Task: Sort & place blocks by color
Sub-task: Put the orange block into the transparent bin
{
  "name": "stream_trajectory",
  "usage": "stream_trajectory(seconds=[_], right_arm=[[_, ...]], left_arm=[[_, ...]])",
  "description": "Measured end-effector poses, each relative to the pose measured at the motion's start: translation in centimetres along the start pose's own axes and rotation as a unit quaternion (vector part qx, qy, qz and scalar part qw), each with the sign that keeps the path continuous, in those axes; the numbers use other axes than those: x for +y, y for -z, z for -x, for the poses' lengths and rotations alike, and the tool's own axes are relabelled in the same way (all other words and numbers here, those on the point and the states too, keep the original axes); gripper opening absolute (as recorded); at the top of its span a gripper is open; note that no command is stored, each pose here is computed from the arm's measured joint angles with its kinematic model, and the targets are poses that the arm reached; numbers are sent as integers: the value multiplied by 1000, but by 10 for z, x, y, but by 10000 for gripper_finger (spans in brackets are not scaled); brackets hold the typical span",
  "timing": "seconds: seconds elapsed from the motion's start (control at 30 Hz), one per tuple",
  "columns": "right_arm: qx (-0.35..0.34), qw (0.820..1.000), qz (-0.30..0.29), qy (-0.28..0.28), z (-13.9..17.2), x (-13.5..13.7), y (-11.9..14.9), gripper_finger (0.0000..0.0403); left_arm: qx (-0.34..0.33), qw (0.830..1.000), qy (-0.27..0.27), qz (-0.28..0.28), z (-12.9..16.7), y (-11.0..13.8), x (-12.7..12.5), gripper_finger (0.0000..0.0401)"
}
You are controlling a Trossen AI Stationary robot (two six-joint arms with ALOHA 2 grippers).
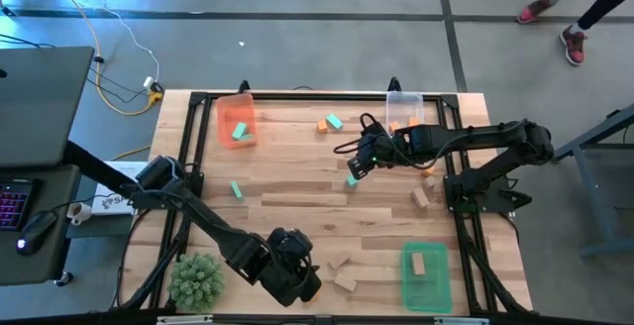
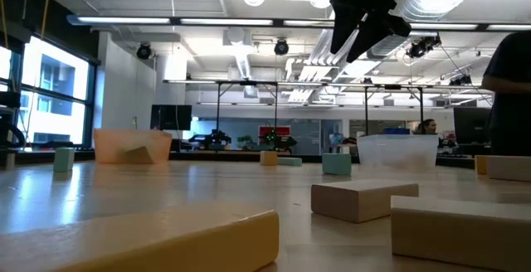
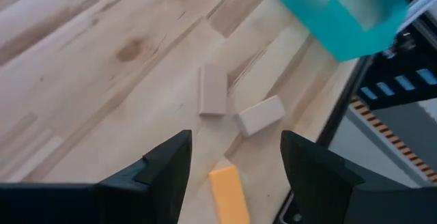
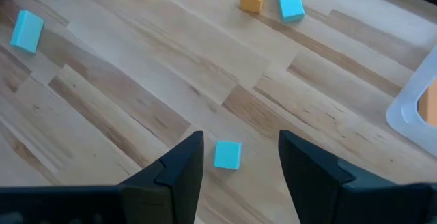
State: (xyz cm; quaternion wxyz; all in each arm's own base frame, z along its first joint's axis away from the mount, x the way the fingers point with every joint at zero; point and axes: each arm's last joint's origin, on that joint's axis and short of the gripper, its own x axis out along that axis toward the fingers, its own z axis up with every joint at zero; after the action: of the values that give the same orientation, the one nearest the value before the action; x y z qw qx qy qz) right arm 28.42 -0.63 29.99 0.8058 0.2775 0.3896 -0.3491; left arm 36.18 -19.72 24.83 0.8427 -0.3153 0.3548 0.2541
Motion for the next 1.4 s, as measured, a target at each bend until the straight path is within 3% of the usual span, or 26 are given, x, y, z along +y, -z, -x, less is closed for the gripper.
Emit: stream_trajectory(seconds=[0.93,1.4], right_arm=[[1,1000,9,7,0,-1,1,177],[2,1000,4,9,0,-2,1,177]], left_arm=[[73,997,-16,11,-60,61,-6,211],[97,995,-19,-1,-66,76,-6,211]])
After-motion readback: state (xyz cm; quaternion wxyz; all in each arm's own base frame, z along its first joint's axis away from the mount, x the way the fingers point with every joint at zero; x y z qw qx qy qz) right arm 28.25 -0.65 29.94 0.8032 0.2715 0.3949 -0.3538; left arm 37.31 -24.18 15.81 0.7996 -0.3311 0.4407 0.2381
